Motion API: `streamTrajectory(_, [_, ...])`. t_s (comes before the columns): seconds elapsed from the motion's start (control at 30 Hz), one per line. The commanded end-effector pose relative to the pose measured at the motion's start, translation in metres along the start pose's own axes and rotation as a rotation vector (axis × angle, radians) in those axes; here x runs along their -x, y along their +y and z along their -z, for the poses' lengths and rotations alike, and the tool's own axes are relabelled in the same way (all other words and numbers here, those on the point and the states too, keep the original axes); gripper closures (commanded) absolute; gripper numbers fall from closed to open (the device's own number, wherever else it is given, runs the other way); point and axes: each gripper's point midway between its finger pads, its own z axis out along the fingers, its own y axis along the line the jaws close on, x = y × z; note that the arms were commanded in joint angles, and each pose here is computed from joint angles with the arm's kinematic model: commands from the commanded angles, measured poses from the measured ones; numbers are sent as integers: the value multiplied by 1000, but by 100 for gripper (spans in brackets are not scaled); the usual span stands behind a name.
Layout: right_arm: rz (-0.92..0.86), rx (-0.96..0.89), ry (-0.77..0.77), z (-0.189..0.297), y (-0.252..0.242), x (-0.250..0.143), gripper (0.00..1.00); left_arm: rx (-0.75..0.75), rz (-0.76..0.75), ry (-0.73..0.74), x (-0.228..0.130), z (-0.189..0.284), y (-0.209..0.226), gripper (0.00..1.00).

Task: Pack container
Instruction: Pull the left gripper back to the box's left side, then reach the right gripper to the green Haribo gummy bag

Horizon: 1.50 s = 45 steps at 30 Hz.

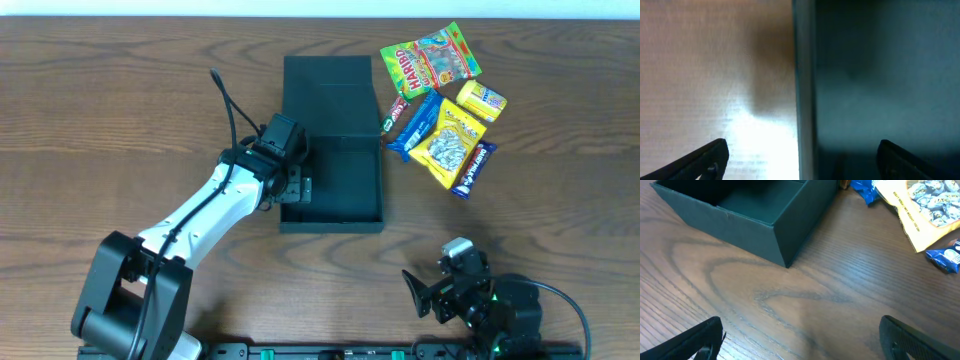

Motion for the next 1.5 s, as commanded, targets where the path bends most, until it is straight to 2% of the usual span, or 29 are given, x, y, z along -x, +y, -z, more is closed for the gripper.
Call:
streamTrajectory(0.0, [17, 11, 0, -1, 2, -1, 1, -35, -1, -63, 16, 30, -6, 5])
streamTrajectory(0.23, [17, 11, 0, -1, 2, -1, 1, -117, -2, -202, 25, 120, -12, 5])
streamTrajectory(0.4, [17, 11, 0, -1, 2, -1, 1, -213, -13, -219, -5, 170, -11, 5])
streamTrajectory(0.57, [17, 11, 0, -1, 2, -1, 1, -226, -40, -234, -39, 204, 4, 5])
streamTrajectory(0.93, [20, -8, -4, -1, -1, 0, 1, -248, -64, -296, -71, 238, 20, 5])
streamTrajectory(1.0, [35, -16, -48, 0, -3, 11, 1, -245, -65, -289, -73, 237, 20, 5])
streamTrajectory(1.07, [32, 59, -178, 3, 9, 43, 1, -241, -72, -288, -73, 236, 21, 5])
streamTrajectory(1.2, [-170, 303, -355, 24, 44, 93, 1, -210, -110, -315, -67, 236, 24, 5])
streamTrajectory(1.27, [-215, 311, -369, 26, 43, 98, 1, -178, -120, -336, -62, 235, 28, 5])
streamTrajectory(1.33, [-228, 282, -448, 33, 37, 115, 1, -139, -132, -351, -56, 234, 33, 5])
streamTrajectory(1.47, [-569, 328, -437, 34, 30, 122, 1, -161, -131, -293, -61, 226, 27, 5])
